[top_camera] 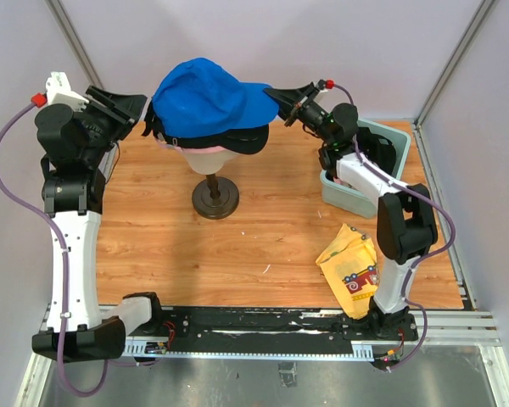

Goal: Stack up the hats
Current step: Stack the hat on the hat.

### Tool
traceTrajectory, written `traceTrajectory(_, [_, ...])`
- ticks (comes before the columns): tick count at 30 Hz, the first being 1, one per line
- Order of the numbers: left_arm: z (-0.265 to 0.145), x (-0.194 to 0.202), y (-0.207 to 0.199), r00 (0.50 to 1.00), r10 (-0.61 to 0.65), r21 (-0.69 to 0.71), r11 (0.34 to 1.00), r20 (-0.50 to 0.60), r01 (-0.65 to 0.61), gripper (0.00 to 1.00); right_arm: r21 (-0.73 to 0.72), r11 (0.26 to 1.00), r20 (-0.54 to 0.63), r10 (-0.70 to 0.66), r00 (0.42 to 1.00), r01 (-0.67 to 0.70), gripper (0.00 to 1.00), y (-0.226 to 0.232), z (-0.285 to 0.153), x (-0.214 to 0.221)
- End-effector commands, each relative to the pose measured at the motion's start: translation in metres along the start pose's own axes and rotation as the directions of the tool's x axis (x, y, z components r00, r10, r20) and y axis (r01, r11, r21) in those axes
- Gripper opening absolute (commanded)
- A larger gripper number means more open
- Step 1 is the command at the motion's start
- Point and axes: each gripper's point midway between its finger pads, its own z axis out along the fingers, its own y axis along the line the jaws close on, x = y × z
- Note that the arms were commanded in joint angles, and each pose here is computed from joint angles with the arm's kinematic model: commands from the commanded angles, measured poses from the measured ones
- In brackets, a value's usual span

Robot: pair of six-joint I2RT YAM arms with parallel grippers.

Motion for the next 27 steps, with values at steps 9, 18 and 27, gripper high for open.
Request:
traceTrajectory(9, [-0.004, 0.012, 0.015, 1.0, 0.027, -0.015, 1.0, 0.002, -0.027, 0.44, -0.012, 0.994, 0.058, -0.108, 0.992, 0.109, 0.01, 0.019, -0.02, 0.006])
traceTrajectory(18, [0.008, 0.019, 0.027, 0.999, 0.03, -0.038, 0.999, -0.021, -0.03, 0.44, 0.028, 0.995, 0.073, -0.098, 0.992, 0.096, 0.01, 0.002, -0.028, 0.005])
traceTrajectory(27, [0.027, 0.025, 0.037, 0.998, 0.029, -0.058, 0.998, -0.05, -0.032, 0.45, 0.053, 0.996, 0.08, -0.07, 0.994, 0.066, 0.01, -0.02, -0.031, 0.0])
